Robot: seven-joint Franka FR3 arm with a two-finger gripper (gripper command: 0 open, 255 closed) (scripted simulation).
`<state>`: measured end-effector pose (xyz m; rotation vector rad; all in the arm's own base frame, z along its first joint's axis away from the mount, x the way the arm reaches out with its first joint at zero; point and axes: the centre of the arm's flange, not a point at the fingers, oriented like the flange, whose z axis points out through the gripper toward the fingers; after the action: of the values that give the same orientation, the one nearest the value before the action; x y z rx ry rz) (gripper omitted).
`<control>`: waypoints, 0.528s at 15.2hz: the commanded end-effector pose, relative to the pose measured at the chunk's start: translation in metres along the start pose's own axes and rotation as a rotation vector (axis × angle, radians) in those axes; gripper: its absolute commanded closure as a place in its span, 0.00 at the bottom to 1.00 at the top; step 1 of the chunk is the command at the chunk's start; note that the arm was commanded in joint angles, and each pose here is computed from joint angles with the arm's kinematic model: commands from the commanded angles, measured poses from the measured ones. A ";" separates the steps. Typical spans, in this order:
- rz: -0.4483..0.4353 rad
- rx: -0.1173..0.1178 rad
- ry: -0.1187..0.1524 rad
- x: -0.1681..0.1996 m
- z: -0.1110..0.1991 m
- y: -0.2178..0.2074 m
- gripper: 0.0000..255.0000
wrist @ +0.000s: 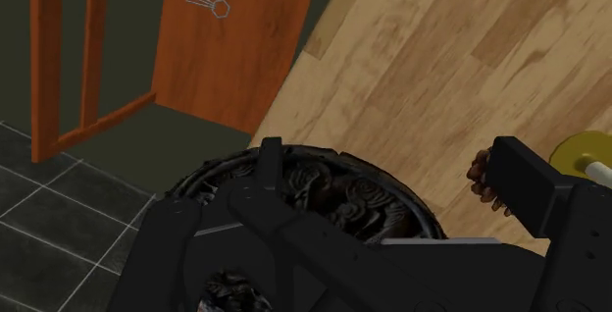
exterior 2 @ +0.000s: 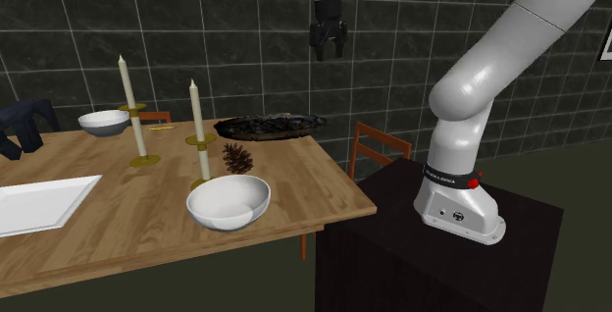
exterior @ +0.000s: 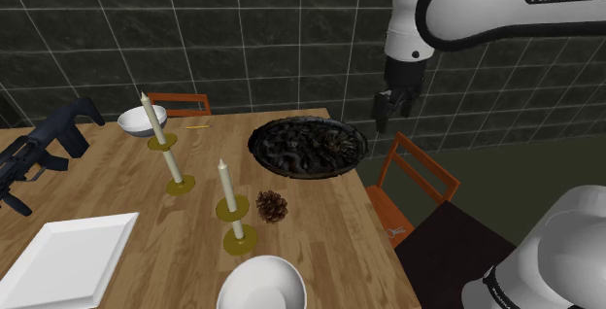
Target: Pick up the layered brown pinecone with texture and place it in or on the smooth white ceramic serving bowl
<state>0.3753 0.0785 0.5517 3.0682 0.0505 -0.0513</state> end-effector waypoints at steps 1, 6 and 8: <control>-0.014 -0.003 0.000 0.014 0.015 -0.018 0.00; -0.049 -0.010 -0.003 0.052 0.049 -0.063 0.00; -0.063 -0.013 -0.004 0.066 0.062 -0.081 0.00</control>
<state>0.4308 0.1483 0.4898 3.0536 0.1349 -0.0597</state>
